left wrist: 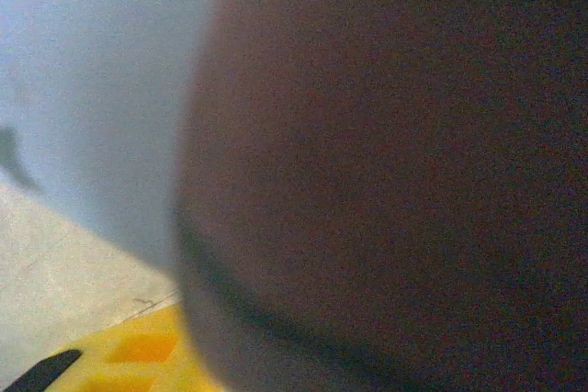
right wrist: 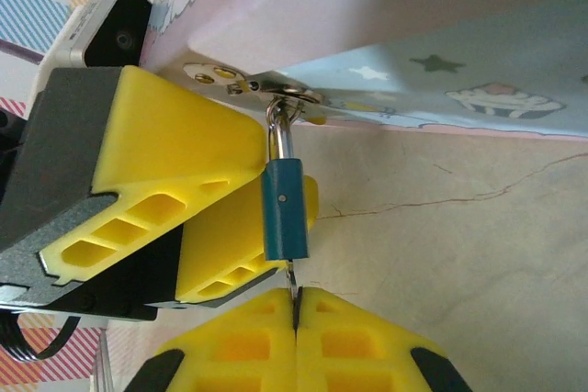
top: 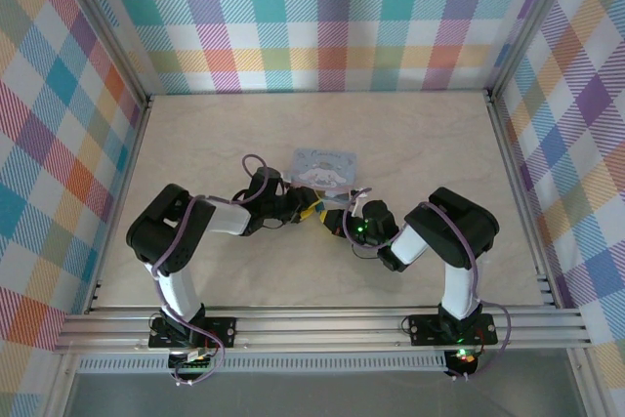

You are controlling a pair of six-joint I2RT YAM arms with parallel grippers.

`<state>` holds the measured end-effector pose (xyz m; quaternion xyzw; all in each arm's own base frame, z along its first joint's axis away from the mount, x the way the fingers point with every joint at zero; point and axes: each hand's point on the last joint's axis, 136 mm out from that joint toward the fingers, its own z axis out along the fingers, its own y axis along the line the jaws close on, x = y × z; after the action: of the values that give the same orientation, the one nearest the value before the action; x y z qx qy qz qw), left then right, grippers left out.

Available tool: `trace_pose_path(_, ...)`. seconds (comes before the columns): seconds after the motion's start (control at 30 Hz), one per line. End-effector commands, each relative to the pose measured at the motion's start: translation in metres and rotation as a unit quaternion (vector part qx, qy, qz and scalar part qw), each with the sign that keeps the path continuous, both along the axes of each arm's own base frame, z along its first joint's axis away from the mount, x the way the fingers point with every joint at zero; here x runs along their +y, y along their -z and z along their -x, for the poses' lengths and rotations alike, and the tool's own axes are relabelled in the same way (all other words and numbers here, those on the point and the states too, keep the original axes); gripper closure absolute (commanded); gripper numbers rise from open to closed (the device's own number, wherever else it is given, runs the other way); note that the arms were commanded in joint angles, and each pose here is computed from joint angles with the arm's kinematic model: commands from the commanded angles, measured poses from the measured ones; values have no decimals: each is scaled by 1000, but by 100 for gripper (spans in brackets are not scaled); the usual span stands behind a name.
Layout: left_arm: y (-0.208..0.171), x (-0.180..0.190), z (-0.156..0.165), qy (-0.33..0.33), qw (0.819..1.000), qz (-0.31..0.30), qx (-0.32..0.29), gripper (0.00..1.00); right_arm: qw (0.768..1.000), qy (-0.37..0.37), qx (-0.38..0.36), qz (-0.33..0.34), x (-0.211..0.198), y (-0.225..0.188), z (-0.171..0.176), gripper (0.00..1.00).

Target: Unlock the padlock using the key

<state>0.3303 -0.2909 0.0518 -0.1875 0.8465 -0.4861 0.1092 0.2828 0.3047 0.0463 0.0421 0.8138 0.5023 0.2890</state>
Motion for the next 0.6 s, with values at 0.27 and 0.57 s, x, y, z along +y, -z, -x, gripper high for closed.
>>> trace_pose_path(0.27,-6,-20,0,18,1000,18,-7,65,998,-2,-21,-52,12,-33,-5,100)
trace_pose_path(0.57,-12,-26,0,23,999,30,-9,75,997,5,-18,-72,13,-41,-7,94)
